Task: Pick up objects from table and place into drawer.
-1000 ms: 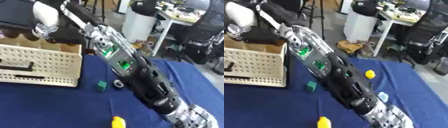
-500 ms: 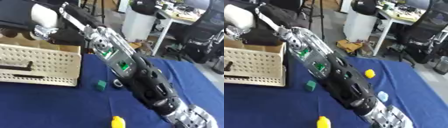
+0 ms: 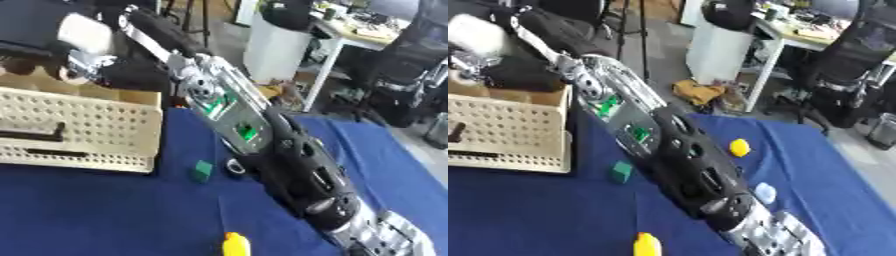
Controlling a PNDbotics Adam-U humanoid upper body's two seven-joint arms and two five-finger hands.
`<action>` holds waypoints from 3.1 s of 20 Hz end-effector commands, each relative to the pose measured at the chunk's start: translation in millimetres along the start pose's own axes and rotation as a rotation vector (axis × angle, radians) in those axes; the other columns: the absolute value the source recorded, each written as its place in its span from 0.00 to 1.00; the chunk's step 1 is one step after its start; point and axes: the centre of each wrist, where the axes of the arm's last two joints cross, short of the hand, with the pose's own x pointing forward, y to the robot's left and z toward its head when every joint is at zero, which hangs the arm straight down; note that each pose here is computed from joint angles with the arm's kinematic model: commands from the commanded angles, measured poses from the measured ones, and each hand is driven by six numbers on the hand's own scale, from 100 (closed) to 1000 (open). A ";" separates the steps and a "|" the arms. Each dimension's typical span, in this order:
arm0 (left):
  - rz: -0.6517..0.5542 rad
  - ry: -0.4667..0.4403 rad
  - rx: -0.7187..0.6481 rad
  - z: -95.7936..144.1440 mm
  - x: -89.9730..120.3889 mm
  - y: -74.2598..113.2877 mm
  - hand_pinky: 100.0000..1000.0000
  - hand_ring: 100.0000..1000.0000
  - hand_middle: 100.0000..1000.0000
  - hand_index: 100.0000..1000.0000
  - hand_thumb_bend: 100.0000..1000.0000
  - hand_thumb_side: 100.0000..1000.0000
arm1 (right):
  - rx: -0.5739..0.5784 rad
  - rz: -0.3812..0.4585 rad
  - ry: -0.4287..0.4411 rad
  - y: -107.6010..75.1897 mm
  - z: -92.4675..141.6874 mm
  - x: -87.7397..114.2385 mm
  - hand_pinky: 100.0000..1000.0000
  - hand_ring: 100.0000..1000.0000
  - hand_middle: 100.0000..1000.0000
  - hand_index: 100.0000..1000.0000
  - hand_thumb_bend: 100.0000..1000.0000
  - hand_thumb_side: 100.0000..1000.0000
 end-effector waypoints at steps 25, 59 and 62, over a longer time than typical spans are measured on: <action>-0.013 0.003 0.005 2.5 1.7 3.7 0.60 0.79 0.70 0.91 0.00 1.00 | -0.231 -0.056 -0.033 -53.5 16.3 15.4 0.53 0.82 0.56 0.80 0.34 0.91; -0.741 0.025 -0.389 23.9 3.4 87.5 0.00 0.17 0.53 0.84 0.00 0.92 | -0.795 -0.436 -0.105 -52.0 177.3 -59.5 0.41 0.71 0.53 0.72 0.00 0.94; -0.853 0.121 -0.697 24.4 6.0 92.9 0.00 0.24 0.59 0.87 0.00 0.93 | -0.795 -0.450 -0.103 -43.5 179.5 -61.1 0.41 0.71 0.53 0.72 0.00 0.94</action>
